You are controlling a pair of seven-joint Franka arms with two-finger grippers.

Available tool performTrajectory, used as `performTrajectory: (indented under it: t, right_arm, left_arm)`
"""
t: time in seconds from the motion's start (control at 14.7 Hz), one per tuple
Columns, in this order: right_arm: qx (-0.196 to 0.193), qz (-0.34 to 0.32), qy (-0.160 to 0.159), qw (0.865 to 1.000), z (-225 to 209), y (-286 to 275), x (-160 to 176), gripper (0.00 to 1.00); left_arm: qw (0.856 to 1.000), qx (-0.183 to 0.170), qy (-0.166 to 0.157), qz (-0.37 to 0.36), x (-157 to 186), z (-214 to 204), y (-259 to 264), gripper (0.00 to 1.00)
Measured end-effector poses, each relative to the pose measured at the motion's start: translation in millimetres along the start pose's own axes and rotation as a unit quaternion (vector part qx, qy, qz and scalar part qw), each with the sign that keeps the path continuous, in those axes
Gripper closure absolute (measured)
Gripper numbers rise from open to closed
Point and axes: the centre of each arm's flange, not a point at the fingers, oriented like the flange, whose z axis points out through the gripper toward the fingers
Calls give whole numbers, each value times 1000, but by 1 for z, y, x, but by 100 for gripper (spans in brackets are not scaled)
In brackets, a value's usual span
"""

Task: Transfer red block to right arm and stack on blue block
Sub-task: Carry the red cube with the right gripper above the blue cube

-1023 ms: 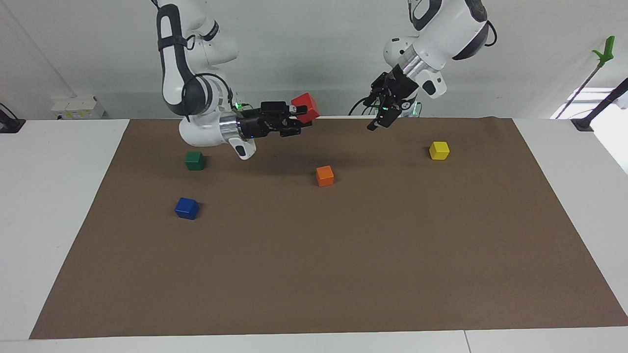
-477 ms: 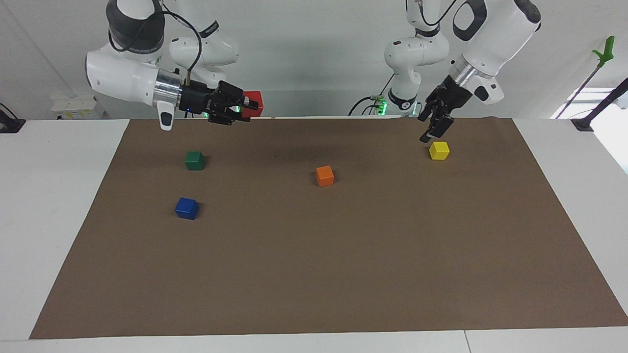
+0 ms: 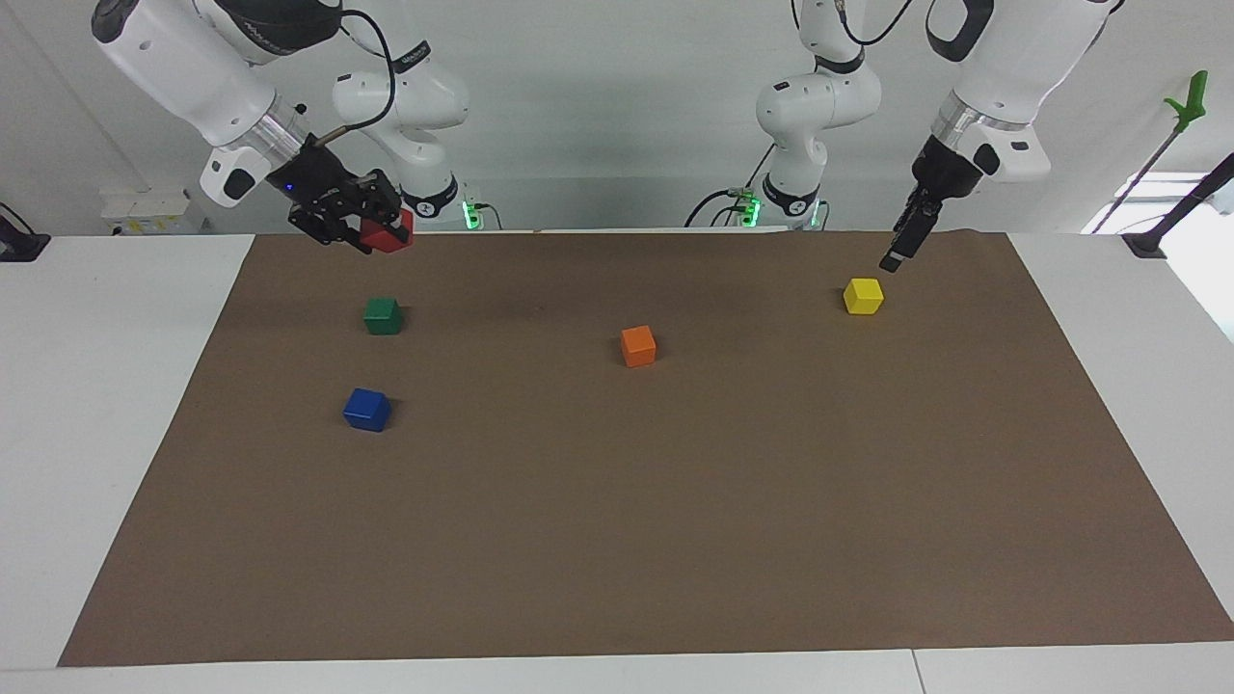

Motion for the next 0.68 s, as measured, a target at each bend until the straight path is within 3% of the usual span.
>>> performTrajectory:
  t: [0.34,0.68]
  right_arm:
    - [-113,-16,29,993,16,21,17,41]
    - [-153,-17,65,986,66,38,43,41]
  left_arm:
    - [989,22,14,149,19,-11,3,0]
    - [956,70,4,285,37,-20,6,0]
